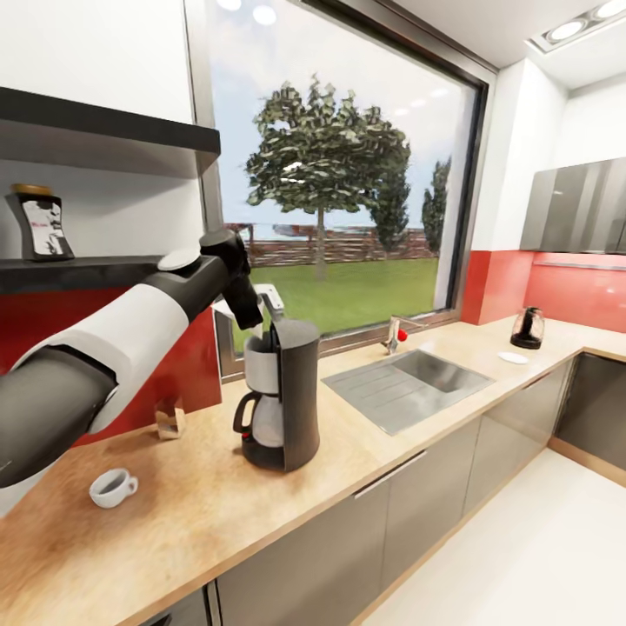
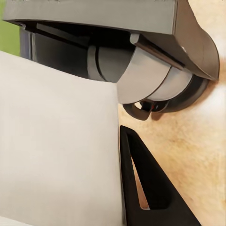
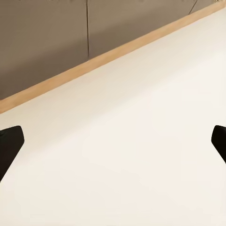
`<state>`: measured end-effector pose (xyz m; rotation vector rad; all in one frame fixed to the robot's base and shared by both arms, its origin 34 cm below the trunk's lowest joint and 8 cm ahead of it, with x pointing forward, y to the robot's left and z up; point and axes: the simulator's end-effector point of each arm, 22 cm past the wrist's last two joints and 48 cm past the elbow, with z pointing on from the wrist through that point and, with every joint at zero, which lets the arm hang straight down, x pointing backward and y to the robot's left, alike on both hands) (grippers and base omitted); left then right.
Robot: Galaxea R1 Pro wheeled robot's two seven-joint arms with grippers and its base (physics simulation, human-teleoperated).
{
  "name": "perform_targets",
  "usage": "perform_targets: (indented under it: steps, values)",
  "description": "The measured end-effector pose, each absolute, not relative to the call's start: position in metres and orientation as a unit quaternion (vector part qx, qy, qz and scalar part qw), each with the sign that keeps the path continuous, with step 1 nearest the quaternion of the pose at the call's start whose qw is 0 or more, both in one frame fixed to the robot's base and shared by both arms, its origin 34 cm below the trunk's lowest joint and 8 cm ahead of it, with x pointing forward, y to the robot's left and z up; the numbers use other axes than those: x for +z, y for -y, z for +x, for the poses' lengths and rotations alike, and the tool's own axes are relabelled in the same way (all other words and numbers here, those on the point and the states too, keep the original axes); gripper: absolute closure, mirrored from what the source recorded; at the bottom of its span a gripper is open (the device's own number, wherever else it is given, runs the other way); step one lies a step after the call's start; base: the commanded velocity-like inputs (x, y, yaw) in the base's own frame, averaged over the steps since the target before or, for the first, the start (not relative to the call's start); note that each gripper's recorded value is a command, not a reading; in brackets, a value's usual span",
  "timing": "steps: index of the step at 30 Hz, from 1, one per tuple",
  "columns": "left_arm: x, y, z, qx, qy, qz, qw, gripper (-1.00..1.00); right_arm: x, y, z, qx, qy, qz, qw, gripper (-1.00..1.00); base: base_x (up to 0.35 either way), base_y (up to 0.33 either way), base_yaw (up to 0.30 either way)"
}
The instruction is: Set up a coffee station on the kitchen countertop: keep the coffee maker on the countertop, move the bottle of coffee from the kitchen shelf to the counter next to the coffee maker, place a paper coffee filter on top of the coffee maker, put the saucer next to the coffee maker with the coffee cup on the saucer, and place the electric kettle next to the coffee maker.
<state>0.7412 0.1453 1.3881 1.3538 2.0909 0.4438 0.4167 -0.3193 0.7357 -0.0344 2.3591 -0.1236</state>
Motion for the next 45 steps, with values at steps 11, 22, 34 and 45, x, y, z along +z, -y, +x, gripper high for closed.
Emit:
perform_targets:
  steps: [11,22,34,45]
  values:
    - [1.380,-0.145,0.741,0.165,-0.789,0.512,0.296,1.00,0.736,0.324,0.417,-0.052,-0.924,-0.014,0.379,-1.00,0.123,0.000,0.000]
    - [1.375,-0.139,0.742,0.163,-0.795,0.503,0.297,1.00,0.735,0.331,0.414,-0.057,-0.924,-0.016,0.378,-1.00,0.000,0.000,0.000]
    - [1.342,-0.152,0.739,0.145,-0.831,0.461,0.276,1.00,0.738,0.335,0.417,-0.060,-0.923,-0.011,0.381,-1.00,0.000,0.000,0.000]
    - [1.296,-0.206,0.729,0.124,-0.902,0.361,0.201,1.00,0.738,0.335,0.418,-0.060,-0.922,-0.011,0.382,-1.00,0.000,0.000,0.191]
